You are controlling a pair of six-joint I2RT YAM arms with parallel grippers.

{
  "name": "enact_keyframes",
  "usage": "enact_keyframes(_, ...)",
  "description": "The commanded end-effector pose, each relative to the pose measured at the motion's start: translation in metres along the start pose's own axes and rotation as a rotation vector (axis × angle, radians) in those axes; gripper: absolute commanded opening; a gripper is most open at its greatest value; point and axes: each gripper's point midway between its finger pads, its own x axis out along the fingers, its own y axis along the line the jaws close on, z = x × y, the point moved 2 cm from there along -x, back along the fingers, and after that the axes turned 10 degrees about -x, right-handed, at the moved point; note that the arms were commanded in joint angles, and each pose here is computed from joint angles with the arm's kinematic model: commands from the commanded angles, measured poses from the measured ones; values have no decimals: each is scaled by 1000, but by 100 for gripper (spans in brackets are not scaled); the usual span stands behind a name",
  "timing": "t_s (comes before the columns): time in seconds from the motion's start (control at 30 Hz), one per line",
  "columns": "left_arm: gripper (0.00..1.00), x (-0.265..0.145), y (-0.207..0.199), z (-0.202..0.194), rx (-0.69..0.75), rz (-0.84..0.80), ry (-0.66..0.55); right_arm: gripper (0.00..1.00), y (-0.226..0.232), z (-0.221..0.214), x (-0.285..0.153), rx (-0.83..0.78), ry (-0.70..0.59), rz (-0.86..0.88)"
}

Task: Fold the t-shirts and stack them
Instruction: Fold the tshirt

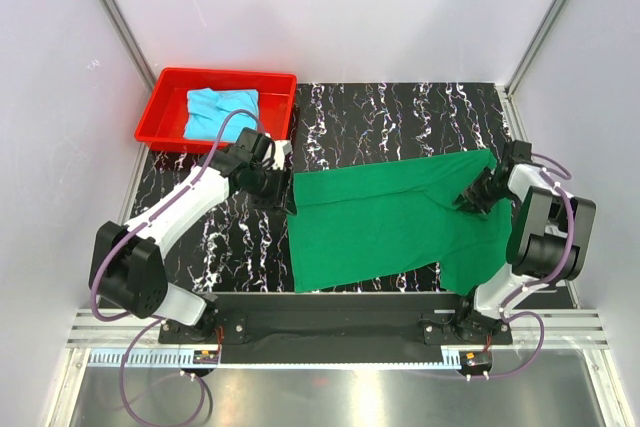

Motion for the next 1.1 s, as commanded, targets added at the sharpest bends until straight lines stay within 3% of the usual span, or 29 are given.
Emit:
enact_keyframes(0.0, 50, -15, -12, 9, 40, -32, -43, 31, 18, 43, -11, -37, -126, 27)
enact_keyframes(0.37, 50, -12, -10, 10, 28, -21, -33, 36, 51, 114, 12, 5, -125, 111)
enact_keyframes(0.47, 50, -12, -10, 11, 30, -22, -39, 45, 55, 118, 4, -18, -106, 111)
enact_keyframes(0.5, 50, -13, -11, 11, 30, -26, -42, 53, 56, 122, 1, -44, -115, 112)
enact_keyframes(0.6, 50, -11, -11, 9, 29, -32, -35, 57, 59, 137, -3, -98, -136, 101)
enact_keyframes(0.63, 50, -11, -11, 9, 29, -34, -34, 57, 52, 127, 0, -84, -65, 64)
enact_keyframes(0.8, 50, -15, -11, 9, 41, -35, -51, 56, 44, 92, -25, -125, -53, 8)
enact_keyframes(0.87, 49, -12, -11, 8, 39, -40, -47, 46, 47, 81, -38, -121, -90, 34)
enact_keyframes(0.97, 49, -11, -11, 6, 39, -48, -41, 21, 43, 52, -30, -113, -52, 67)
enact_keyframes(1.07, 49, -14, -14, 7, 43, -54, -41, 17, 32, 33, -13, -111, -5, 60)
